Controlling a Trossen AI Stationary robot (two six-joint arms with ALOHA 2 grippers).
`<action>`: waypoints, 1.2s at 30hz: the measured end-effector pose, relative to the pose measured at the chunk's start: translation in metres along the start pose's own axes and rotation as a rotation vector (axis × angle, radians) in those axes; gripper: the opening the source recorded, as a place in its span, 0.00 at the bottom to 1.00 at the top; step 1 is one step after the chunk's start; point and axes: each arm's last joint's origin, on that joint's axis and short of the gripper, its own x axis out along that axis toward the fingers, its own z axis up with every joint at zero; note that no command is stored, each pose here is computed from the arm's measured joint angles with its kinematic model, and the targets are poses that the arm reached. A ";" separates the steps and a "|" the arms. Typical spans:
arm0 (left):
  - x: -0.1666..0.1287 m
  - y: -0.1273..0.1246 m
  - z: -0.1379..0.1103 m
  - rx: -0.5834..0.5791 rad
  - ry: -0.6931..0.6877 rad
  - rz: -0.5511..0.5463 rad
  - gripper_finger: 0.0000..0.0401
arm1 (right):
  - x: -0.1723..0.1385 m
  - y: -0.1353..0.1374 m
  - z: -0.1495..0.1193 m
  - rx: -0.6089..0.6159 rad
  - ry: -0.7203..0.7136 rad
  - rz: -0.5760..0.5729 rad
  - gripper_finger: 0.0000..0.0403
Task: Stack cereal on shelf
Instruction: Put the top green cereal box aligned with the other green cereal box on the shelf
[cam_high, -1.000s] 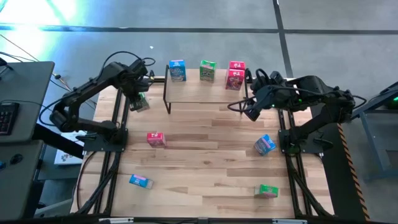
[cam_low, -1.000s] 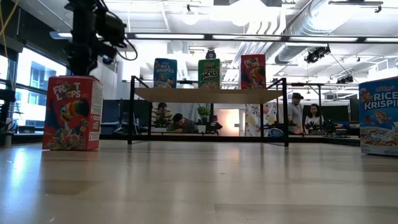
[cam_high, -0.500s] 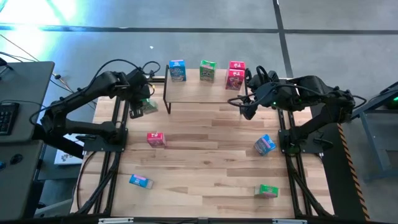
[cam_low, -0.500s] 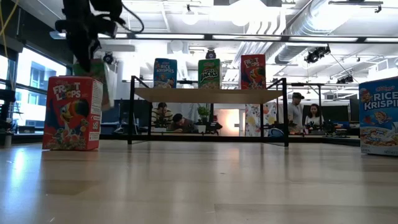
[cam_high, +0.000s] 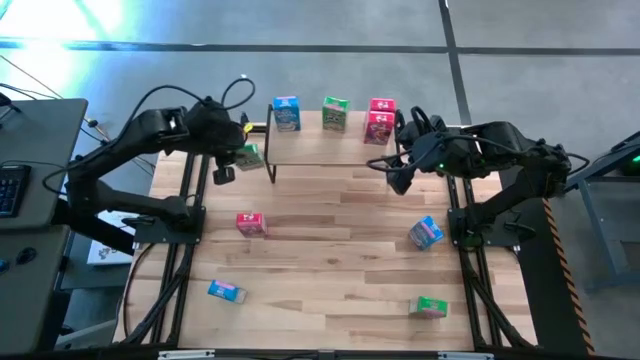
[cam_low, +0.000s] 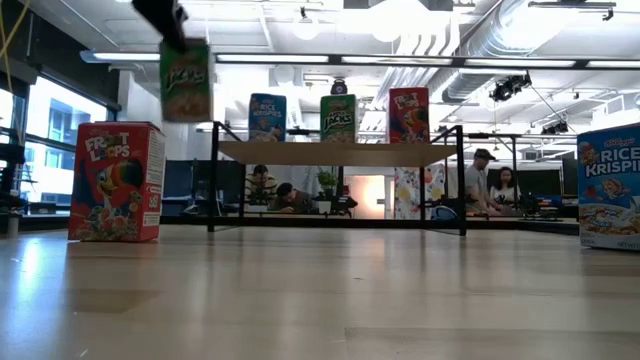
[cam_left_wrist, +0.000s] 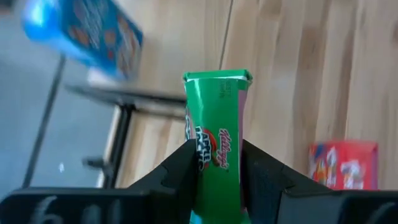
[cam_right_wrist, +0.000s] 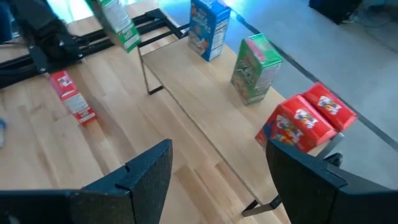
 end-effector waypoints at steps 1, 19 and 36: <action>-0.003 0.000 0.004 0.005 -0.035 0.004 0.25 | 0.000 0.000 0.000 -0.008 0.003 0.006 0.63; 0.009 -0.027 0.040 0.073 -0.088 -0.088 0.24 | 0.001 0.002 0.002 -0.057 -0.013 0.009 0.63; 0.032 -0.076 0.079 0.023 -0.209 -0.199 0.24 | 0.018 0.026 0.006 -0.103 0.060 0.260 0.63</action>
